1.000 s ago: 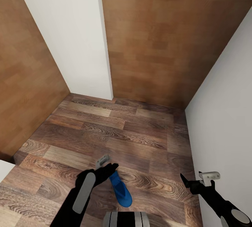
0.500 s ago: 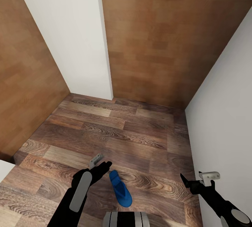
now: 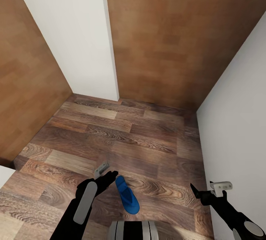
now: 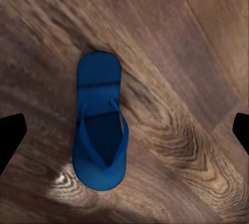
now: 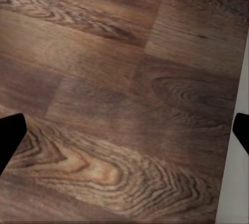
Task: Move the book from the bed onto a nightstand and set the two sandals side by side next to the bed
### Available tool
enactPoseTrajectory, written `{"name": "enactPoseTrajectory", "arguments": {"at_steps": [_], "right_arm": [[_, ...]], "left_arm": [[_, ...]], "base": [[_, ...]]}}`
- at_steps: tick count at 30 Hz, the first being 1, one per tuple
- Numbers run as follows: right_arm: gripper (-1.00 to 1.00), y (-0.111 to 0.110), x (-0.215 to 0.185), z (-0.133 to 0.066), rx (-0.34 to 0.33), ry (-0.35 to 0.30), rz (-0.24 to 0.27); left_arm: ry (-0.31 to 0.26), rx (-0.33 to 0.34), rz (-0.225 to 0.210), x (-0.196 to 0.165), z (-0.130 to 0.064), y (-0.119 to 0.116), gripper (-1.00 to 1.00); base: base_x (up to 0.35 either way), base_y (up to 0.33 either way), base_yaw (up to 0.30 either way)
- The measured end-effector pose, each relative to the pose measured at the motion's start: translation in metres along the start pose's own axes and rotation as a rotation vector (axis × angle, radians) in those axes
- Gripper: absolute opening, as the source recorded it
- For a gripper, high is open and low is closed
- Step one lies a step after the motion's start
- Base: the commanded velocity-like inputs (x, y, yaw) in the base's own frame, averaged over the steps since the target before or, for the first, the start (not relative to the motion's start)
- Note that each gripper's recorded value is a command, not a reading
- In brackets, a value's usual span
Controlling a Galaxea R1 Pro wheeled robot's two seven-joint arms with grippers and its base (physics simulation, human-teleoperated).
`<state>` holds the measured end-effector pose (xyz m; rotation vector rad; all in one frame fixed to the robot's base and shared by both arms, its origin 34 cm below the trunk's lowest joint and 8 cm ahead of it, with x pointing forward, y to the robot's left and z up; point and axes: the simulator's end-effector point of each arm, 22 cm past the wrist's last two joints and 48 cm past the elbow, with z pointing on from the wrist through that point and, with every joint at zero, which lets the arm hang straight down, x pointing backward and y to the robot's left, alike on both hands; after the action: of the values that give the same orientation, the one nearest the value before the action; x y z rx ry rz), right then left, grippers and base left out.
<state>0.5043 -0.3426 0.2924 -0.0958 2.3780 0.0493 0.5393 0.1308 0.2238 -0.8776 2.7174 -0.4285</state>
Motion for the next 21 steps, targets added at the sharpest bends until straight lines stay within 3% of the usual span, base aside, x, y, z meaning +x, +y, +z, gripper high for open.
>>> {"name": "enactPoseTrajectory", "arguments": {"at_steps": [21], "right_arm": [[1.00,0.001,0.028,0.010,-0.003,0.061,0.004]], "left_arm": [[0.052,-0.029,-0.007,0.020,0.021,0.017,1.00]], "base": [[0.000,0.000,0.000]]}}
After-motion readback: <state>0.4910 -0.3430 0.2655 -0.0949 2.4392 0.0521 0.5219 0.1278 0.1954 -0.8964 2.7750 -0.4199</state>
